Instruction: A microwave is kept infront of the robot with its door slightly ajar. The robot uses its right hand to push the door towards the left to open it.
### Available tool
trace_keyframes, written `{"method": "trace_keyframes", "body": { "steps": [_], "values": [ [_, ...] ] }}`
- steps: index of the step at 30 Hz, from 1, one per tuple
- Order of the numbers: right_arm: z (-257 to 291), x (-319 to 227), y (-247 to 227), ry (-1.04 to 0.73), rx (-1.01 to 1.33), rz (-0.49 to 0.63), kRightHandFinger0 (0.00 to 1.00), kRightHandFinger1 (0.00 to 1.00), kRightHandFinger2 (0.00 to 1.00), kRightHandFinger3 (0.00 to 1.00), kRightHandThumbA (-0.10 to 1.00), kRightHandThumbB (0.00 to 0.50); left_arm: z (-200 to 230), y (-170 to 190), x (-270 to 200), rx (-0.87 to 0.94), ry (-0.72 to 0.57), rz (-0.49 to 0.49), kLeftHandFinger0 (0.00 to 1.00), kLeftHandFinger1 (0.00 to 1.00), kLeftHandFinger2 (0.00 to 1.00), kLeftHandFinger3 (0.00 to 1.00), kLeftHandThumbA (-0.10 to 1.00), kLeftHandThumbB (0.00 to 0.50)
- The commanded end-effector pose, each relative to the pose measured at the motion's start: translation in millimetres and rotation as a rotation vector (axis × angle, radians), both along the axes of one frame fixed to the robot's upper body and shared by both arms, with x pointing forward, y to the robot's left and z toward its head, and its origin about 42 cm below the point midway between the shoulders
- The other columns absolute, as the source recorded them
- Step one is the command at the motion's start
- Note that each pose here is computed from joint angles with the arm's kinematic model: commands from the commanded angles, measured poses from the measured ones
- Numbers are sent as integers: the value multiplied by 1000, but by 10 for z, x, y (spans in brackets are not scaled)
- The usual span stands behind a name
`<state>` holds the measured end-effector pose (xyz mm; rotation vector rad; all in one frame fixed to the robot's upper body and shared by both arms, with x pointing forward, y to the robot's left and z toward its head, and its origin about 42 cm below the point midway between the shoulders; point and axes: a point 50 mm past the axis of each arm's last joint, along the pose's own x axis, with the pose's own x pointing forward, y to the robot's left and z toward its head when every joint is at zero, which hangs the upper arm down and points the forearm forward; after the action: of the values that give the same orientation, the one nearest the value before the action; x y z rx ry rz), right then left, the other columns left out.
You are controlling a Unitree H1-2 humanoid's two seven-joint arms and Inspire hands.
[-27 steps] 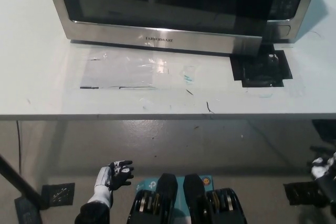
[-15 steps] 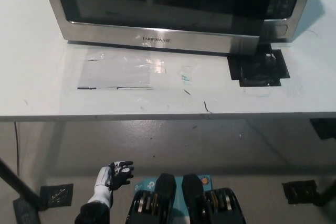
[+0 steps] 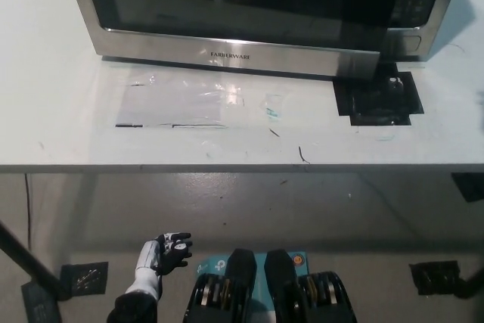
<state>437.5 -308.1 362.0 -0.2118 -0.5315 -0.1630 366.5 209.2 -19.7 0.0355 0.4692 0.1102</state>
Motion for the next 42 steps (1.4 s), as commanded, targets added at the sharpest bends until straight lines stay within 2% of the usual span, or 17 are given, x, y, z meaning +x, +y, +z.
{"method": "trace_keyframes", "body": {
  "steps": [1, 3, 7, 9, 11, 14, 15, 19, 21, 23, 27, 28, 34, 36, 39, 41, 42],
  "values": [
    [202, 191, 45, -24, -21, -17, 280, 392, 510, 689, 199, 162, 139, 16, 125, 19, -64, 3, 659, 563, 571, 539, 162, 0],
    [173, 341, 87, 1, -25, -18, 245, 377, 493, 682, 175, 155, 143, 15, 126, 13, -65, 7, 646, 543, 543, 523, 154, 5],
    [73, 590, 109, 74, -42, -35, 257, 371, 483, 664, 193, 162, 134, 6, 114, 27, -58, -4, 663, 563, 581, 538, 169, 0],
    [32, 774, 176, 119, -39, -39, 288, 393, 499, 664, 211, 194, 131, 4, 123, 27, -58, -5, 674, 564, 574, 527, 172, 0],
    [9, 862, 226, 126, -51, -42, 299, 396, 495, 649, 218, 204, 138, -3, 118, 29, -65, -15, 646, 555, 569, 518, 166, 0],
    [-62, 921, 306, 151, -44, -42, 271, 383, 493, 640, 229, 201, 133, -15, 97, 31, -64, -16, 669, 574, 583, 532, 172, 0],
    [-115, 963, 377, 175, -49, -35, 265, 393, 525, 702, 218, 189, 120, -15, 98, 27, -57, -13, 698, 583, 587, 543, 172, 1],
    [-187, 1024, 450, 194, -51, -19, 284, 415, 529, 741, 168, 185, 145, -12, 117, 29, -66, -24, 688, 572, 579, 525, 158, 0],
    [-205, 1081, 502, 201, -63, -13, 270, 399, 516, 728, 138, 190, 161, -18, 140, 32, -63, -25, 667, 553, 570, 516, 157, 2],
    [-221, 1154, 591, 222, -83, -20, 245, 377, 499, 663, 139, 199, 168, -25, 146, 33, -71, -27, 672, 572, 592, 531, 139, 0],
    [-240, 1203, 717, 245, -55, -24, 241, 363, 482, 660, 142, 201, 167, -25, 136, 13, -70, -25, 673, 570, 599, 565, 137, 0],
    [-256, 1211, 842, 243, -74, -18, 248, 359, 461, 627, 221, 209, 154, -22, 125, 13, -72, -18, 646, 544, 573, 546, 131, 3],
    [-295, 1172, 1204, 245, -90, 68, 179, 316, 444, 664, 269, 239, 139, -16, 112, 31, -58, -28, 708, 577, 584, 550, 176, 3],
    [-290, 1097, 1402, 211, -118, 118, 221, 334, 447, 668, 265, 220, 135, -13, 118, 27, -56, -28, 653, 563, 579, 549, 178, 3],
    [-311, 952, 1585, 199, -76, 165, 209, 336, 468, 656, 297, 233, 147, 6, 129, 24, -62, -31, 641, 563, 584, 552, 159, 0],
    [-338, 881, 1643, 195, -70, 182, 215, 347, 480, 649, 315, 226, 152, 26, 133, 21, -68, -29, 651, 568, 582, 551, 149, 0],
    [-434, 702, 1729, 184, -24, 222, 221, 339, 473, 648, 308, 211, 150, 35, 132, 26, -65, -32, 703, 598, 608, 561, 167, 0]
  ]
}}
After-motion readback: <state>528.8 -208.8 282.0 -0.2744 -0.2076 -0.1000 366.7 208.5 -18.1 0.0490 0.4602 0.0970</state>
